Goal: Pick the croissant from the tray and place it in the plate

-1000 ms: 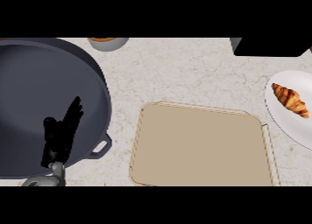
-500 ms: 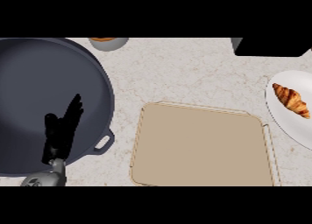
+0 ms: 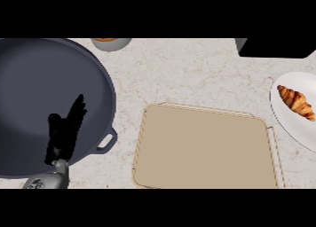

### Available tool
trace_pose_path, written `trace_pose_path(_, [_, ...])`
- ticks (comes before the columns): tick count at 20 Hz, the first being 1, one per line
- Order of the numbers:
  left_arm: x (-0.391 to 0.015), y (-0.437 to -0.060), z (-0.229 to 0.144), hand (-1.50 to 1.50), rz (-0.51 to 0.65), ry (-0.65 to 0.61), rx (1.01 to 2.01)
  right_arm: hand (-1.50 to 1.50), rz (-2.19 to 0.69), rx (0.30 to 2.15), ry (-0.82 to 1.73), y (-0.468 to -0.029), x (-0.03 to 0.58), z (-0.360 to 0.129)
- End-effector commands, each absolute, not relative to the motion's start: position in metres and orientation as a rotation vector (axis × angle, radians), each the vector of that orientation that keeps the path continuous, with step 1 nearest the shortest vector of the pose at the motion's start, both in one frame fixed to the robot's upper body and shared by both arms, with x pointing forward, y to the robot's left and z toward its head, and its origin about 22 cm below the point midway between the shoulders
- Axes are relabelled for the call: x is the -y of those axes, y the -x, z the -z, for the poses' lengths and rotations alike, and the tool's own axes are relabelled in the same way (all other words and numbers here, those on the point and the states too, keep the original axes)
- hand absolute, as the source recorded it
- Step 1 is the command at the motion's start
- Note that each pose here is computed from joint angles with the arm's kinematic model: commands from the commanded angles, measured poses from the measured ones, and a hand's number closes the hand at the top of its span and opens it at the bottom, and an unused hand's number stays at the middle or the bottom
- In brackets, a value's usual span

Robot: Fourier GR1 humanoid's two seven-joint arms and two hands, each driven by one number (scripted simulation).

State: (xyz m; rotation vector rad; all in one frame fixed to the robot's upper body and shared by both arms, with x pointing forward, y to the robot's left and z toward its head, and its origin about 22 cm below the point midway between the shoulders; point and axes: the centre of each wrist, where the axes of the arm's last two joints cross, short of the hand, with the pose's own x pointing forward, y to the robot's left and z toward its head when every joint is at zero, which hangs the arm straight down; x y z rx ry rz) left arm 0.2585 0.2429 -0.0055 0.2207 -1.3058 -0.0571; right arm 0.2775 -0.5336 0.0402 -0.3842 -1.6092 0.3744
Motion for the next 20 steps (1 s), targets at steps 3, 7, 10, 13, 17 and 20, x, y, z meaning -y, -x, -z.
trace_pose_path(3, [-0.247, -0.254, 0.006, 0.00, 0.066, -0.224, 1.298, -1.50, -0.377, 1.665, 0.298, -0.261, 0.539, -0.028])
trace_pose_path(7, [-0.235, -0.257, 0.002, 0.00, 0.063, -0.200, 1.309, -1.50, -0.369, 1.650, 0.343, -0.251, 0.549, -0.033])
trace_pose_path(10, [-0.241, -0.250, 0.011, 0.00, 0.061, -0.201, 1.287, -1.50, -0.369, 1.644, 0.370, -0.258, 0.547, -0.037])
trace_pose_path(13, [-0.237, -0.255, 0.010, 0.00, 0.051, -0.197, 1.304, -1.50, -0.363, 1.640, 0.386, -0.246, 0.562, -0.048])
trace_pose_path(17, [-0.247, -0.255, 0.003, 0.00, 0.072, -0.224, 1.322, -1.50, -0.354, 1.632, 0.427, -0.243, 0.559, -0.039])
trace_pose_path(20, [-0.228, -0.258, 0.008, 0.00, 0.059, -0.210, 1.322, -1.50, -0.329, 1.639, 0.433, -0.238, 0.560, -0.035])
